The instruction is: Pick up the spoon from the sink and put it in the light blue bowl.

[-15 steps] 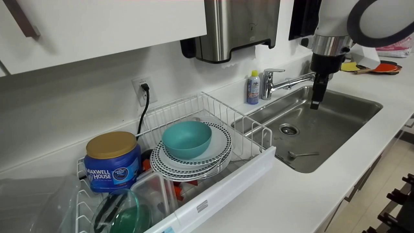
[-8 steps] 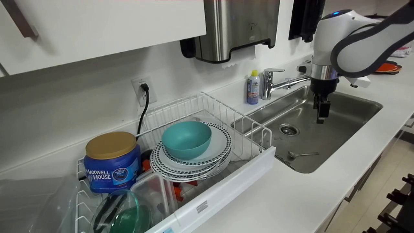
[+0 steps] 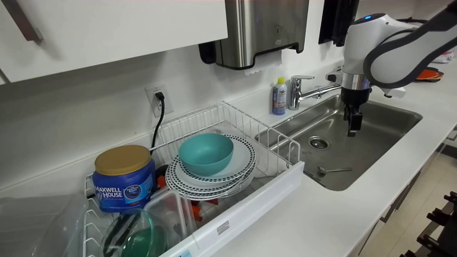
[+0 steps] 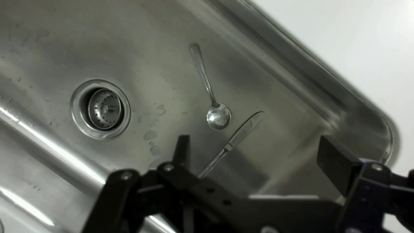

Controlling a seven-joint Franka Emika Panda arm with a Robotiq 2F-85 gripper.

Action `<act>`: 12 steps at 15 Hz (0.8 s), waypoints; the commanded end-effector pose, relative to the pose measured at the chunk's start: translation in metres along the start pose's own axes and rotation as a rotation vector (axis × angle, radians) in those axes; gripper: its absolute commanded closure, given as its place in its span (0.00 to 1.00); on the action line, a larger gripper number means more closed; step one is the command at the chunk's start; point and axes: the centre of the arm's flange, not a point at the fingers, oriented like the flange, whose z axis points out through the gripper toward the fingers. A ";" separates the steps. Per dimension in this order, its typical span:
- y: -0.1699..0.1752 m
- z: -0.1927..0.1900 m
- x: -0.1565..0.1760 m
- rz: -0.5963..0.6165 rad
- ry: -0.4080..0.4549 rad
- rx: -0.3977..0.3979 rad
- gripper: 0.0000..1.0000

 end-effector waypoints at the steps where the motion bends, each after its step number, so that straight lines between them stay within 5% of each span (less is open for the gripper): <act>1: 0.010 0.028 0.009 -0.086 0.034 -0.036 0.00; 12: 0.033 0.144 0.023 -0.408 0.021 0.081 0.00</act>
